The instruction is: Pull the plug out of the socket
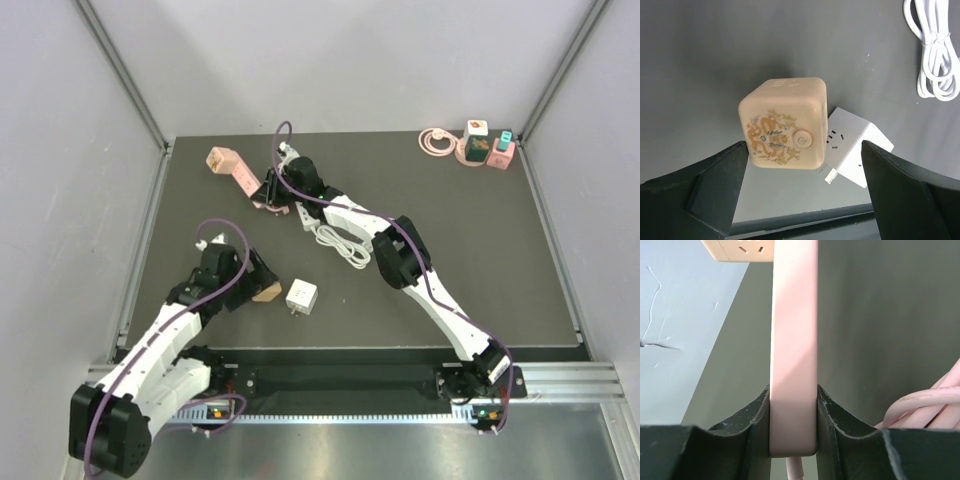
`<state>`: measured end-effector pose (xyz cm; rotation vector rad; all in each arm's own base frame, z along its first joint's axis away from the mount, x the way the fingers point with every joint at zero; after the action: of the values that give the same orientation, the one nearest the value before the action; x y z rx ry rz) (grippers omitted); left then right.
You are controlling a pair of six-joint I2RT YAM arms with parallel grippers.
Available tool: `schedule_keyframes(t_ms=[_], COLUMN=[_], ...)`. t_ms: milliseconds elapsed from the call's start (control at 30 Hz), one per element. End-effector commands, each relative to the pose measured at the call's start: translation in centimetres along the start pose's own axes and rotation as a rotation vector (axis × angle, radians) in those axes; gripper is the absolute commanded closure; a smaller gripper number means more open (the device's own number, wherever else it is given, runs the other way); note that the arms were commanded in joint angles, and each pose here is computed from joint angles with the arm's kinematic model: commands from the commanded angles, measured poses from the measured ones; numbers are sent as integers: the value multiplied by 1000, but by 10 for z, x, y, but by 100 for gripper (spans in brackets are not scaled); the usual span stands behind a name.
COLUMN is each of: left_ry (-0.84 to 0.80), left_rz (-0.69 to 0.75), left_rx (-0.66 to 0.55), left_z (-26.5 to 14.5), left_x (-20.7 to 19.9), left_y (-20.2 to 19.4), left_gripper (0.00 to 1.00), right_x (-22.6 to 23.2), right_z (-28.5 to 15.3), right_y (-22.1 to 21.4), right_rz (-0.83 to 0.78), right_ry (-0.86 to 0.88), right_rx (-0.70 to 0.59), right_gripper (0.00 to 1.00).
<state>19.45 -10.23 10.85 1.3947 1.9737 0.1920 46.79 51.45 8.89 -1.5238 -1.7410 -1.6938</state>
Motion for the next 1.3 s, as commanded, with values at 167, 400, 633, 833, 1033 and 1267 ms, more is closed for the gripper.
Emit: schedule_keyframes(t_ms=[167,400,633,833,1033,1267], left_ry=[113,256,321,137,21,29], left_rz=[98,123,-61,-206,-151,-233], left_rx=[-262,-477,-682,-918,-909,-899], left_z=[-48,-60,-29,3,50,97], left_x=[-22,-36,-2,24,17,37], left_y=[82,171,257,294,328,354], left_gripper=[2,2,2,2,2,4], right_x=[-2,-1,2,4,5,4], right_z=[-5,-5,-6,-6,-6,-5], right_y=[4,2,6,7,8,7], right_rz=[-49,-53,-60,-63,-65,-62], right_ry=[-12,-11,-5,5,11,13], right_rx=[-2,3,-3,-5,-7,-7], right_gripper=[100,100,100,100,100,100])
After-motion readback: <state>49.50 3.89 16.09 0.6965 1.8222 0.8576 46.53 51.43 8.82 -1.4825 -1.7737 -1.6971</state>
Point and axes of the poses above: each gripper's point midway between its finger pads, its own z axis out along the fingers, its own x axis along the line the jaws close on, y = z × x, the point moved 4 cm from there along -z, back along the fingers, and after that the axes turned 9 degrees about z, right-handed, at the moved point
